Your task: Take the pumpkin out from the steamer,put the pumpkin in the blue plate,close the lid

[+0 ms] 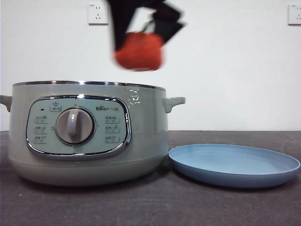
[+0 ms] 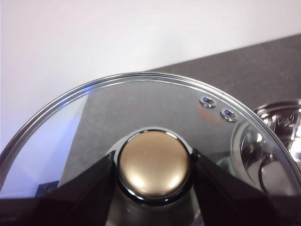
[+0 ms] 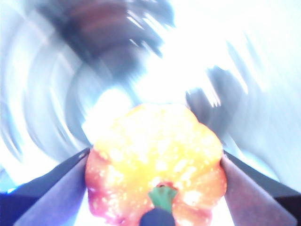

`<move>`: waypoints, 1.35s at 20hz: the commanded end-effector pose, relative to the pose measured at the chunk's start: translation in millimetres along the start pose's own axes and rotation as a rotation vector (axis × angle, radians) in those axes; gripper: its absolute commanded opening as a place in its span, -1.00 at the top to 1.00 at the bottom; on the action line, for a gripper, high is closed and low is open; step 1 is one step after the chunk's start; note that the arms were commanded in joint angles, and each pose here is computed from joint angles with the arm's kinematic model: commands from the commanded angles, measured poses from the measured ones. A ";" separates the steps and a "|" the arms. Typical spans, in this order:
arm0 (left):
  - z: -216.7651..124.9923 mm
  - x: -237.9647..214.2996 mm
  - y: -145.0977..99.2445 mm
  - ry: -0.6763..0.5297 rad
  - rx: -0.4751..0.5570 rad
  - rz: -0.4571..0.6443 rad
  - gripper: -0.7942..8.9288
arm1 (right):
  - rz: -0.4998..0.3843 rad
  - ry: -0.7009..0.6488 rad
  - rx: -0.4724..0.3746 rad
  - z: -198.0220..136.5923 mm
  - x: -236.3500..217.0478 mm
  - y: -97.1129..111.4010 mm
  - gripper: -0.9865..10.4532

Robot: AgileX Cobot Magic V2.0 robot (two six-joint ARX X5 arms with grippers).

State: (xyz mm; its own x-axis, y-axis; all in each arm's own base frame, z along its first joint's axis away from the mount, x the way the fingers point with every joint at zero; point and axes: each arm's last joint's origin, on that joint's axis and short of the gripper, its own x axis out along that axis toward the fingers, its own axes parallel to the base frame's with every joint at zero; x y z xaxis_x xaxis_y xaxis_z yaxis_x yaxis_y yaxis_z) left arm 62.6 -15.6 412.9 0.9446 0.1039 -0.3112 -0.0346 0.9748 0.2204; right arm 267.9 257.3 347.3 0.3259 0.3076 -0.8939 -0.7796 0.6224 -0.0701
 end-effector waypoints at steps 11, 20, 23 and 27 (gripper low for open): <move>9.6 -3.8 -0.6 -0.101 -0.053 -0.109 0.85 | -0.289 0.101 0.519 -104.4 -27.1 -65.6 0.83; 14.8 5.7 -7.9 -0.093 -0.047 -0.154 0.85 | -0.162 -0.002 0.518 -139.0 55.3 -55.3 0.83; 17.0 11.6 -12.1 -0.080 -0.039 -0.171 0.85 | -0.159 0.050 0.517 -139.4 74.3 -57.5 0.82; 18.8 17.5 -15.8 -0.066 -0.031 -0.175 0.85 | -0.149 0.131 0.511 -142.4 100.9 -60.4 0.81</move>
State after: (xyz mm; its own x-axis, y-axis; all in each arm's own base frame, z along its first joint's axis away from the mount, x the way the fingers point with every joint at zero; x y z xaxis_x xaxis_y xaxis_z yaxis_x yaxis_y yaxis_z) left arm 89.7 -35.2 413.8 0.9346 -0.0751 -0.3477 0.1389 0.9769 0.1623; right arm 272.1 148.2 202.0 0.3260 0.1207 -0.9376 -0.3584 0.9336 -0.0044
